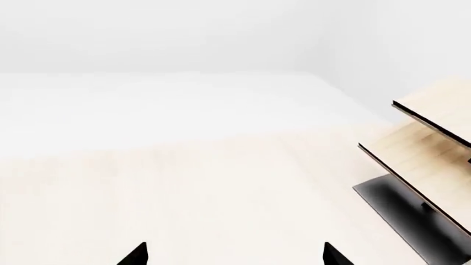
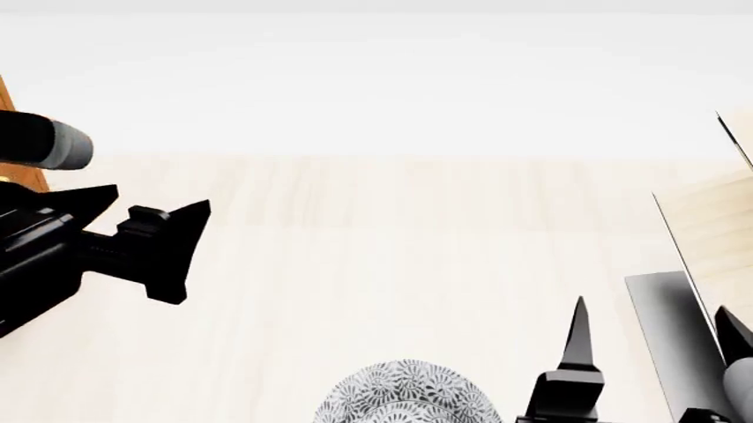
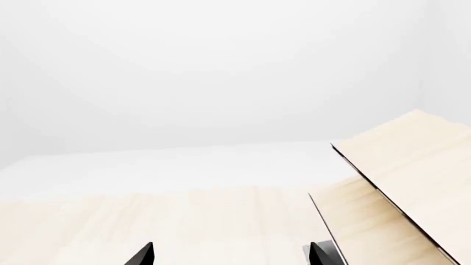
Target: Close the top drawer of the cabinet and put the bowl on top of it.
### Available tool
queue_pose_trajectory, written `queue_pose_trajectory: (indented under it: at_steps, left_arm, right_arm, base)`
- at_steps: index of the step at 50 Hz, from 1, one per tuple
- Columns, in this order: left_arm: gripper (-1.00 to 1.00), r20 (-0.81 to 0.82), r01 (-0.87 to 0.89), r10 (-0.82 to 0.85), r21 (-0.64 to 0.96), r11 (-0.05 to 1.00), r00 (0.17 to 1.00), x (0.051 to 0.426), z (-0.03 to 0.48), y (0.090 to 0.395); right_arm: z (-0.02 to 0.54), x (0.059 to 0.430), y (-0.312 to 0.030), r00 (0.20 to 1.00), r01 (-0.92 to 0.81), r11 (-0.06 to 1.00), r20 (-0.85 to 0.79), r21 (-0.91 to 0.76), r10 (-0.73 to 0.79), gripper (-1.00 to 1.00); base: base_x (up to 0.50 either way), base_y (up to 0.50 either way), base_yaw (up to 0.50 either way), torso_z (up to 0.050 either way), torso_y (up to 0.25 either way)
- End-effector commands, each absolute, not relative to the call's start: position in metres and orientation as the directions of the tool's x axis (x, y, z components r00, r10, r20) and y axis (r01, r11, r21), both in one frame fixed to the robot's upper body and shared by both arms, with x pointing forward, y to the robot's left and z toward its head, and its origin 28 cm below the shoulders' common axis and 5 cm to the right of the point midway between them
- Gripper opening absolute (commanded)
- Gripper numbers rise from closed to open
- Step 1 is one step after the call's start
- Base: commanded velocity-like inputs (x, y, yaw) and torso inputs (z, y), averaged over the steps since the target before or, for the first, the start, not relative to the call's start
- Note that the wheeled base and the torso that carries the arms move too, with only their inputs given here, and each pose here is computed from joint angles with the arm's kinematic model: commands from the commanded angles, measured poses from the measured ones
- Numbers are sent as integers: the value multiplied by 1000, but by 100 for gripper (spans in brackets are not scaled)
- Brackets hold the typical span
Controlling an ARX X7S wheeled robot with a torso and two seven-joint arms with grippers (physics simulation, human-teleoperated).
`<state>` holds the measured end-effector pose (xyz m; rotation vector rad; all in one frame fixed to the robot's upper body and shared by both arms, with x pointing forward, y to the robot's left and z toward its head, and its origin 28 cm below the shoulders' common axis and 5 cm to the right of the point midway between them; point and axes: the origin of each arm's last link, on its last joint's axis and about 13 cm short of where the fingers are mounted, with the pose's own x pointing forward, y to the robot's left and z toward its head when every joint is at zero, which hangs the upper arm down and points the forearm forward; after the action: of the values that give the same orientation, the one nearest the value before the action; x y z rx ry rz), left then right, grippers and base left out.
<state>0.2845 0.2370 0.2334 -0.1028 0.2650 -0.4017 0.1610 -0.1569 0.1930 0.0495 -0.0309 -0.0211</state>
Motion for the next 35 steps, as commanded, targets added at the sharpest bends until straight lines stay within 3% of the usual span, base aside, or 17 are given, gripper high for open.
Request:
queue_pose_trajectory:
  at_steps: [1,9,35]
  left_arm:
    - [100,-277,397,-453,-237,887,847,296,233,231]
    - [100,-310,423,-509,-304,854,803,301,232,228]
    - [100,-329,417,-510,-314,853,795,319,224,213]
  right_arm:
    - [189,162,-157,1000,22,999,21,50,-23,100]
    - [189,164,-155,1000,19,999,18,47,-20,100]
    - [186,165,-156,1000,22,998,8,56,-23,100]
  base:
    - [0,0,0,0,0]
    - [0,0,0,0,0]
    - [0,0,0,0,0]
